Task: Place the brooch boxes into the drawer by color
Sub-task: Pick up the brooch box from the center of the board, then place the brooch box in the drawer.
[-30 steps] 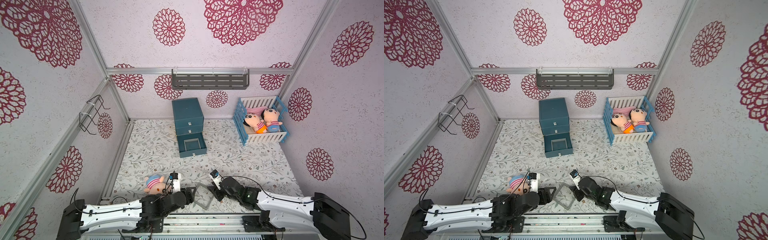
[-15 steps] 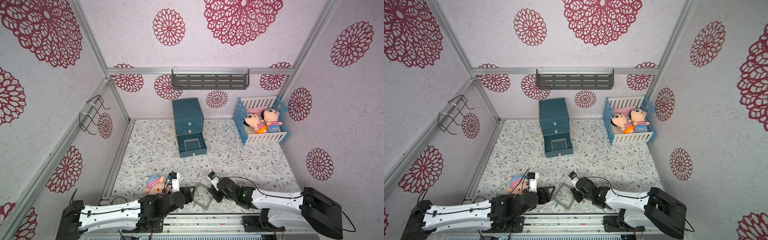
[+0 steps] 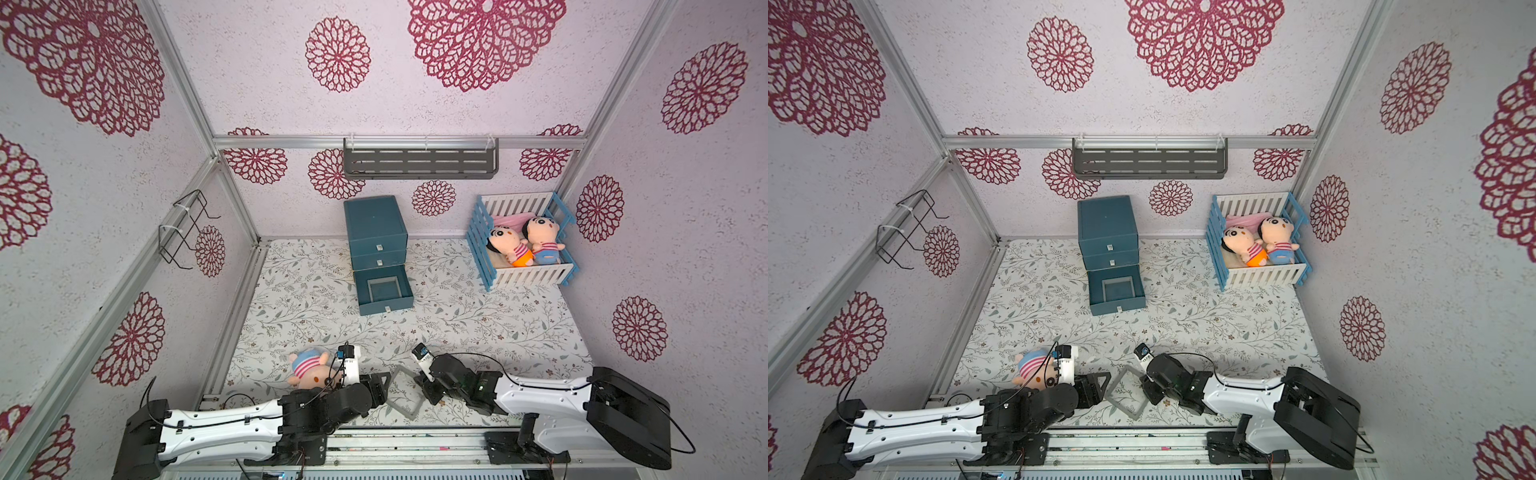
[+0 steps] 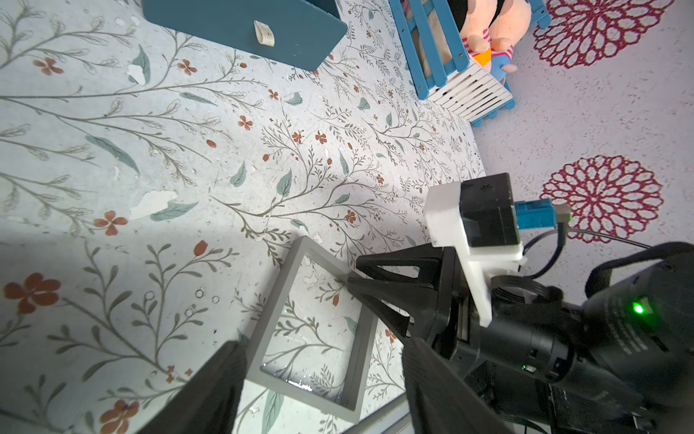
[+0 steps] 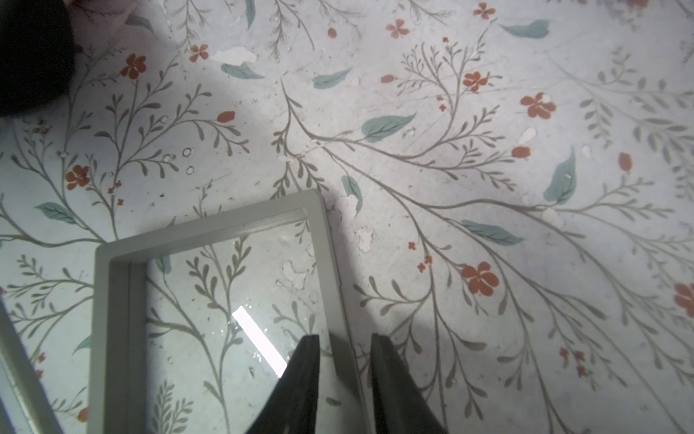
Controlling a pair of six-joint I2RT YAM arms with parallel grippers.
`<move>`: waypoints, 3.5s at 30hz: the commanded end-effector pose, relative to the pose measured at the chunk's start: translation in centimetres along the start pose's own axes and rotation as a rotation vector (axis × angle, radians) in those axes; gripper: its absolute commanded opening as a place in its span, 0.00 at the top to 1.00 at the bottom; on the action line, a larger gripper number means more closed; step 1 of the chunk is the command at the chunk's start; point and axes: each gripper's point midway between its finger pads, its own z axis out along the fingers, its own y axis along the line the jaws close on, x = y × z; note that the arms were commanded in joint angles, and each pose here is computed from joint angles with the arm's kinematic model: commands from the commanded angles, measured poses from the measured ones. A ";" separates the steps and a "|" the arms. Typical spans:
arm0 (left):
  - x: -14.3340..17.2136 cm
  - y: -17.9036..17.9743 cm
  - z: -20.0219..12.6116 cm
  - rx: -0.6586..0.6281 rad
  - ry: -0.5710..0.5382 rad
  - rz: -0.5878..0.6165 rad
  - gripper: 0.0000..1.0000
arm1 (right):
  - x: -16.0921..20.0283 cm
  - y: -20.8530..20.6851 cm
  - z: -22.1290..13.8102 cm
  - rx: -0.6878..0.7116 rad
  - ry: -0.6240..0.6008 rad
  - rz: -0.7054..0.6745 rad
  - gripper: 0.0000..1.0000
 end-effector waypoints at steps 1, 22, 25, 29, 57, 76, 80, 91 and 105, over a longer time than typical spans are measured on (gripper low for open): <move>-0.4 -0.6 -0.2 0.005 -0.015 0.024 0.27 | -1.9 0.8 -0.1 -0.028 -0.050 0.012 0.72; -0.4 -0.9 -0.2 0.010 -0.013 0.026 0.27 | -1.3 0.1 0.6 -0.014 -0.006 0.051 0.71; -0.4 -0.9 -0.2 0.010 -0.012 0.028 0.27 | -1.2 0.1 0.6 -0.026 -0.002 0.059 0.75; -0.4 -1.0 -0.2 0.010 -0.014 0.029 0.27 | -1.0 0.2 0.7 -0.034 0.010 0.058 0.82; -0.4 -1.1 0.1 0.000 -0.005 0.035 0.27 | -3.5 -2.3 0.1 0.137 -0.019 0.119 1.00; -4.6 -1.0 1.1 -0.068 -0.005 0.059 0.27 | -9.2 -6.1 -1.3 0.265 -0.043 0.308 1.00; -6.2 -0.7 1.3 -0.092 -0.012 0.056 0.26 | -11.1 -6.7 -1.4 0.278 -0.048 0.340 1.00; -10.5 1.5 1.7 -0.154 -0.032 0.010 0.26 | -16.0 -9.5 0.4 0.330 -0.014 0.389 1.00; -14.6 4.3 1.7 -0.201 -0.041 -0.047 0.25 | -22.0 -12.7 4.7 0.380 0.017 0.397 1.00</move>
